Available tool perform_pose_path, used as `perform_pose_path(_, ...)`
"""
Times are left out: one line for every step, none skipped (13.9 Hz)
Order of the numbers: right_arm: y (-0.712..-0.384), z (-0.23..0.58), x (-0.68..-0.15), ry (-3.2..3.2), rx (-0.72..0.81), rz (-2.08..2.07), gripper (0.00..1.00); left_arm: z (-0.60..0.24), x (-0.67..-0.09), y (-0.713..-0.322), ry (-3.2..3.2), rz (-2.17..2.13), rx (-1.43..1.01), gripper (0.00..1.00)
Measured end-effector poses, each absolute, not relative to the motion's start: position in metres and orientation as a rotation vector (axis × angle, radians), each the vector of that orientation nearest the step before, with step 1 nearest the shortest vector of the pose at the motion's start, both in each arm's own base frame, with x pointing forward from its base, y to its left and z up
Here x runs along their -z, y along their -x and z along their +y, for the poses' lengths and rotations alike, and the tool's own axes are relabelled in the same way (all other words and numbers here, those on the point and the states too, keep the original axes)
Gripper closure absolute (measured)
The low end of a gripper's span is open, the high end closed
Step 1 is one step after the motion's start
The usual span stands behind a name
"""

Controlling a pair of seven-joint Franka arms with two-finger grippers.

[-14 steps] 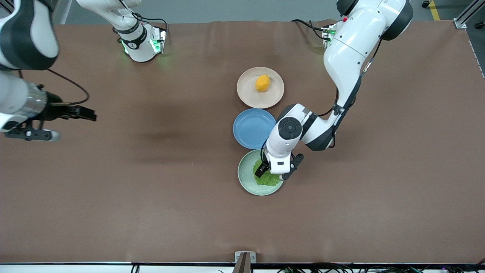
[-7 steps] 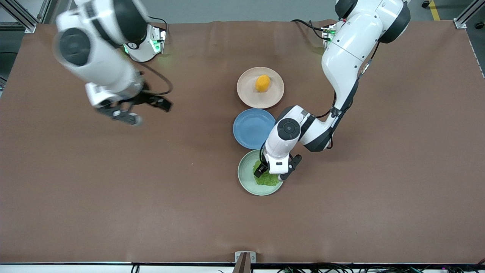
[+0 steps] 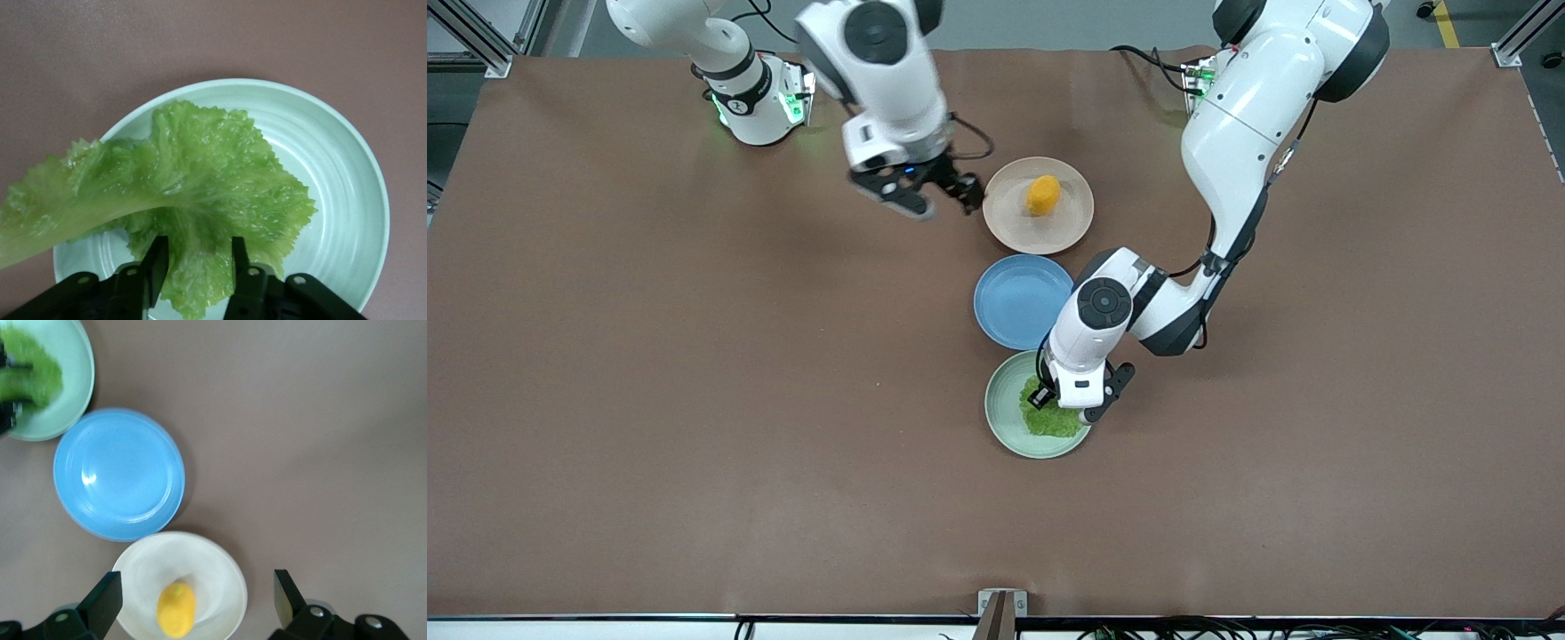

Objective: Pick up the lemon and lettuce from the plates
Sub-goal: 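Grasp the lettuce with the left gripper while the right gripper reaches the lemon, then lift the lettuce with the left gripper while the right gripper grasps the lemon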

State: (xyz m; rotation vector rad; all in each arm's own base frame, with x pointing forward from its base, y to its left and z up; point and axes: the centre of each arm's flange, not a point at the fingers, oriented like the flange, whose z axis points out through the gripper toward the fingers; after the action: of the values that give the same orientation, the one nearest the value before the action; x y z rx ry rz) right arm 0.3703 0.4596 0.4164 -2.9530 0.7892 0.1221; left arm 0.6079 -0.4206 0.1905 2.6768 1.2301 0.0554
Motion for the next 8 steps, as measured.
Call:
perform_pose_path(-0.355,0.479,-0.4,2.949,-0.114,0.788,0.0,-0.421,-0.191,-0.608,-2.676,1.229,-0.057,0.7)
perform_pose_path(-0.341,0.497,-0.38,2.95,-0.105,0.793,0.0,-0.421,-0.191,-0.608,-2.676,1.227,-0.059,0.8)
perform_pose_path(-0.328,0.512,-0.361,2.959,-0.085,0.798,0.0,-0.421,-0.192,-0.609,-2.674,1.226,-0.061,0.8)
perform_pose_path(-0.317,0.524,-0.342,2.973,-0.061,0.804,0.0,-0.421,-0.193,-0.61,-2.673,1.226,-0.062,0.86)
perform_pose_path(-0.304,0.535,-0.326,2.99,-0.042,0.813,0.0,-0.421,-0.194,-0.61,-2.671,1.226,-0.064,0.93)
perform_pose_path(-0.293,0.546,-0.313,3.003,-0.028,0.821,0.0,-0.422,-0.195,-0.611,-2.669,1.225,-0.067,0.93)
perform_pose_path(-0.283,0.557,-0.303,3.008,-0.022,0.826,0.0,-0.422,-0.198,-0.612,-2.665,1.224,-0.071,0.93)
perform_pose_path(-0.274,0.567,-0.296,3.006,-0.015,0.828,0.0,-0.423,-0.202,-0.613,-2.659,1.221,-0.077,0.93)
